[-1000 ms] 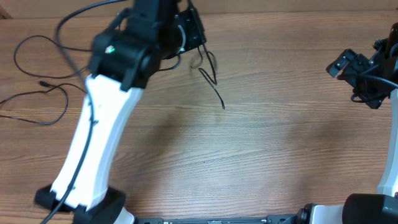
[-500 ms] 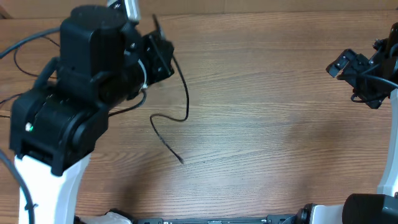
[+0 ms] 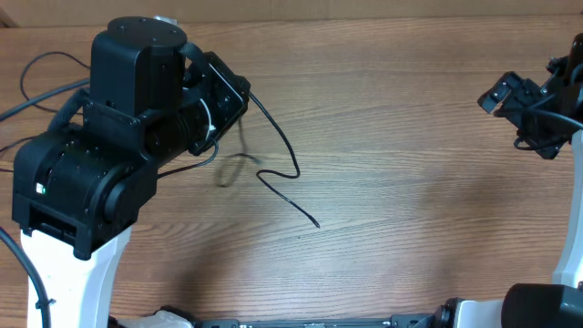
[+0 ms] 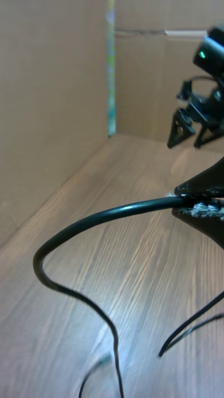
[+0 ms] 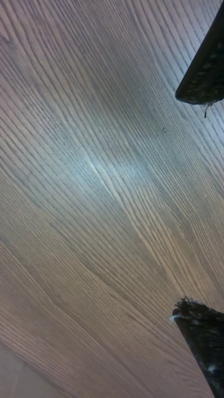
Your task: Untangle cables
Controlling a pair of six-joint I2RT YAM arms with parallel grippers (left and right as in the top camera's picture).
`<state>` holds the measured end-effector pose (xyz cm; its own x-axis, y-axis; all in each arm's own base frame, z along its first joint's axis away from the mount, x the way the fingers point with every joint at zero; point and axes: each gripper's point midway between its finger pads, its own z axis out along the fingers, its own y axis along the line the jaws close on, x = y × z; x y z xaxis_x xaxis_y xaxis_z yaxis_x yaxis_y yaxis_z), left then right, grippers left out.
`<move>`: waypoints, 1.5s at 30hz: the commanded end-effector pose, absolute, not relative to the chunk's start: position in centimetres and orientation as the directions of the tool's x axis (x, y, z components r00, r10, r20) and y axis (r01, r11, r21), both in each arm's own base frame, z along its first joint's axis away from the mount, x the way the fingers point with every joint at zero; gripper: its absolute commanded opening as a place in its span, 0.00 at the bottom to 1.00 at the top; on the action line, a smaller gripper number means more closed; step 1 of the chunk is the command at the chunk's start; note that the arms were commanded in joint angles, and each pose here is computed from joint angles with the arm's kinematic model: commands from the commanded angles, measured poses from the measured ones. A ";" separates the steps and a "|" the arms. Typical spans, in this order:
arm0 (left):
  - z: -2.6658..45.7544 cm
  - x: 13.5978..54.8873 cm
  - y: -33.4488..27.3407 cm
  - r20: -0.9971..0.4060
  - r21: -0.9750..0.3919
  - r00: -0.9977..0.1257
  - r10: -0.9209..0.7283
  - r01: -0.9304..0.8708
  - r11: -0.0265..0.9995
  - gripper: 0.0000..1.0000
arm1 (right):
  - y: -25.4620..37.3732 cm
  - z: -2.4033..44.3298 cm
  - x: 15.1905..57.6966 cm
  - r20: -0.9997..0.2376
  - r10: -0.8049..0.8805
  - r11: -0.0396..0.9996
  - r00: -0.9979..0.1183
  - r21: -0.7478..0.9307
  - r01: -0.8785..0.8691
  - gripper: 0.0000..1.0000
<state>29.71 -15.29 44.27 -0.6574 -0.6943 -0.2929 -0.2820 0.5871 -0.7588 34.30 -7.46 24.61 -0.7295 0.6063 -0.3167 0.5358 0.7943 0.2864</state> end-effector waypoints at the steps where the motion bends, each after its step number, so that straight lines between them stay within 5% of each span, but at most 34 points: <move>1: 44.7 29.4 -15.4 -0.142 -0.807 -0.607 -0.782 -0.387 0.446 0.04 | -7.7 24.9 34.5 -0.330 0.603 0.798 -0.727 0.283 0.533 1.00; 8: 42.9 28.7 -14.0 0.041 -0.764 -0.441 -0.897 -0.593 0.256 0.04 | -7.7 24.9 34.5 -0.330 0.603 0.798 -0.727 0.283 0.533 1.00; 15: 40.2 27.4 -10.3 0.167 -0.637 -0.057 -0.984 -0.769 -0.064 0.04 | -7.7 24.9 34.5 -0.330 0.603 0.798 -0.727 0.283 0.533 1.00; 22: 39.4 26.7 -7.5 0.124 -0.612 0.125 -0.984 -0.772 -0.175 0.04 | -7.7 24.9 34.5 -0.330 0.603 0.798 -0.727 0.283 0.533 1.00; 31: 39.2 27.4 -4.7 0.170 -0.586 0.230 -0.958 -0.758 -0.285 0.04 | -7.7 24.9 34.5 -0.330 0.603 0.798 -0.727 0.283 0.533 1.00; 45: 39.2 27.7 -2.1 -0.021 -0.614 0.106 -0.994 -0.786 -0.071 0.04 | -7.7 24.9 34.5 -0.330 0.603 0.798 -0.727 0.283 0.533 1.00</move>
<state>27.69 -3.56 38.88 0.1468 -0.9862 0.0764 -0.7853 -0.1632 -0.5973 34.30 -7.46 24.60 -0.7298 0.6060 -0.3164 0.5356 0.7945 0.2861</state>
